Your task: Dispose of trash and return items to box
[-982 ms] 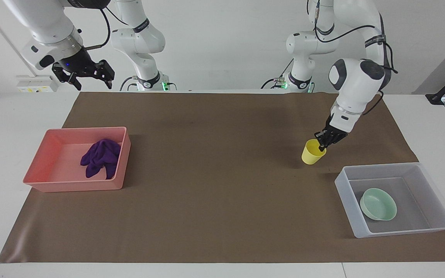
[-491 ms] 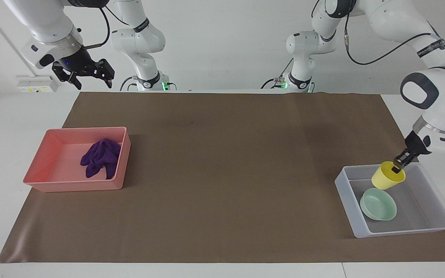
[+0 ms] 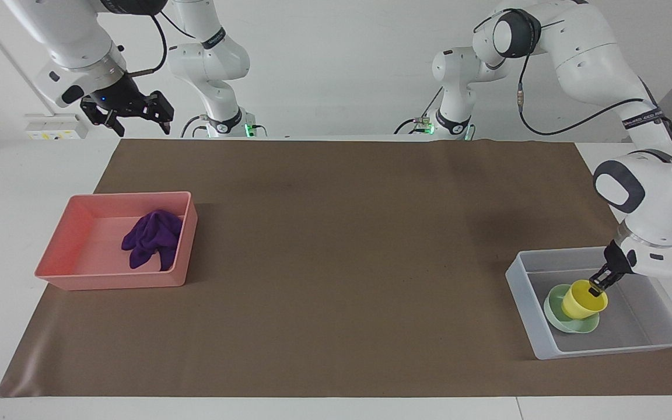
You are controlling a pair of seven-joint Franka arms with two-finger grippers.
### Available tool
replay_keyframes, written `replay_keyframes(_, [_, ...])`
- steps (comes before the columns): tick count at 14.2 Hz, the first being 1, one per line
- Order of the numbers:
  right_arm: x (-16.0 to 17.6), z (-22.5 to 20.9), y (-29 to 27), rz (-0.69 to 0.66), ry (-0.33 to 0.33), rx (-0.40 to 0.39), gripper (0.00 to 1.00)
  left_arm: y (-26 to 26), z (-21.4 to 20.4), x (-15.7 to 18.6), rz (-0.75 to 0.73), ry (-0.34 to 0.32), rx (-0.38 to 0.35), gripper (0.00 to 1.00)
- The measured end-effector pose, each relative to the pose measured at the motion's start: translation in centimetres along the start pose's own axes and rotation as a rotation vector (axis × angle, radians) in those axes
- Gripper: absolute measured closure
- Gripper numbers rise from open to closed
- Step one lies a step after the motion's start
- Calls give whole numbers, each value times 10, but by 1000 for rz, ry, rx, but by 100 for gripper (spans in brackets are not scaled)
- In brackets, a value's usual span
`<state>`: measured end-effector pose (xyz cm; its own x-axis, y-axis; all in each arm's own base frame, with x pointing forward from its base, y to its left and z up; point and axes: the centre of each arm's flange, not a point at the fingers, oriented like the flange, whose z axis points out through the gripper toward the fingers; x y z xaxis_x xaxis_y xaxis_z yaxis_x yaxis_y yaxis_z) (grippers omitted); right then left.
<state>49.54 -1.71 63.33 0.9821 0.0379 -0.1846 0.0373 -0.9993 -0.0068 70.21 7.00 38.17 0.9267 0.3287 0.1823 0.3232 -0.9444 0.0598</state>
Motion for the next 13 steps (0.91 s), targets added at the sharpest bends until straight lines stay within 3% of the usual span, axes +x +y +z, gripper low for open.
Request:
replay_keyframes(4, [0, 0, 0, 0, -1, 0, 0, 12, -19, -2, 39, 14, -16, 54])
replay_keyframes(7, [0, 0, 0, 0, -1, 0, 0, 30, -84, -24, 102, -39, -35, 20])
replay_keyframes(9, [0, 0, 0, 0, -1, 0, 0, 44, -133, -58, 184, -91, -3, 0])
replay_keyframes(13, [0, 0, 0, 0, -1, 0, 0, 54, -220, -122, 378, -144, 31, 0])
